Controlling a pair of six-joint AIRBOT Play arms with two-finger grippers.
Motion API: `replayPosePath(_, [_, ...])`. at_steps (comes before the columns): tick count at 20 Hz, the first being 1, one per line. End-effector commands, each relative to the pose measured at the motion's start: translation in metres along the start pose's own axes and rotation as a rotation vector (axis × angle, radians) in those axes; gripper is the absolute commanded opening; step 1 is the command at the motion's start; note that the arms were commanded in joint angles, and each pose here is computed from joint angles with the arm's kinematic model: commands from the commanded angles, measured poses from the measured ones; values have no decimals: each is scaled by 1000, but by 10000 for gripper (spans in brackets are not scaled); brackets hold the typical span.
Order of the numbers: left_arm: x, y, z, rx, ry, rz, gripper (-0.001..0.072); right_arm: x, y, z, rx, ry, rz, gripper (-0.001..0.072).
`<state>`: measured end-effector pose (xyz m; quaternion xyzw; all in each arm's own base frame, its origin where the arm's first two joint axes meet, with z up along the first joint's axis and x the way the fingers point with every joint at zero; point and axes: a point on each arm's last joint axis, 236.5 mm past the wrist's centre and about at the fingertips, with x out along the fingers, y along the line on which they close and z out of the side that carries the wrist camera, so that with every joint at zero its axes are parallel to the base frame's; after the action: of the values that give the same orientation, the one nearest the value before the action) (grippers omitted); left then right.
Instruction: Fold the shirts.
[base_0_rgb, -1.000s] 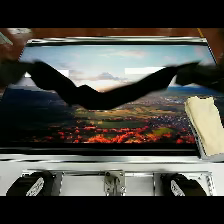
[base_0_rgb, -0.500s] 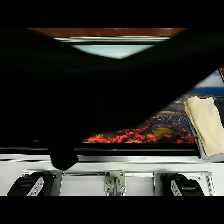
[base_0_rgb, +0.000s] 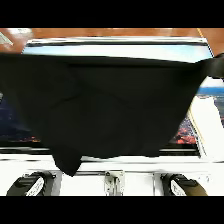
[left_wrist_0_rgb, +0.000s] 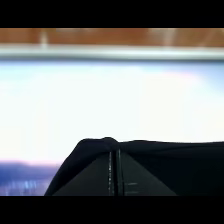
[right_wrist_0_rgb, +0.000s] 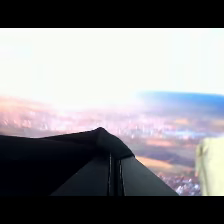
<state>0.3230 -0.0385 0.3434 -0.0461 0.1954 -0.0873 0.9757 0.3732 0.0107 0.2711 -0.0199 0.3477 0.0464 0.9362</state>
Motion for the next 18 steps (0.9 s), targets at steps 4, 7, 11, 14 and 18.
replayPosePath(4, [158,53,-154,-156,407,64,34,210,0,-32,259,188,70,67])
replayPosePath(7, [208,50,-205,-268,532,21,34,260,24,-32,421,167,182,67])
replayPosePath(11, [245,28,-269,-435,702,-55,35,289,59,-78,447,333,247,67])
replayPosePath(14, [241,25,-282,-470,777,-77,312,284,69,-80,419,354,266,221])
replayPosePath(18, [182,73,-273,-414,934,-84,547,220,6,-91,210,432,131,662])
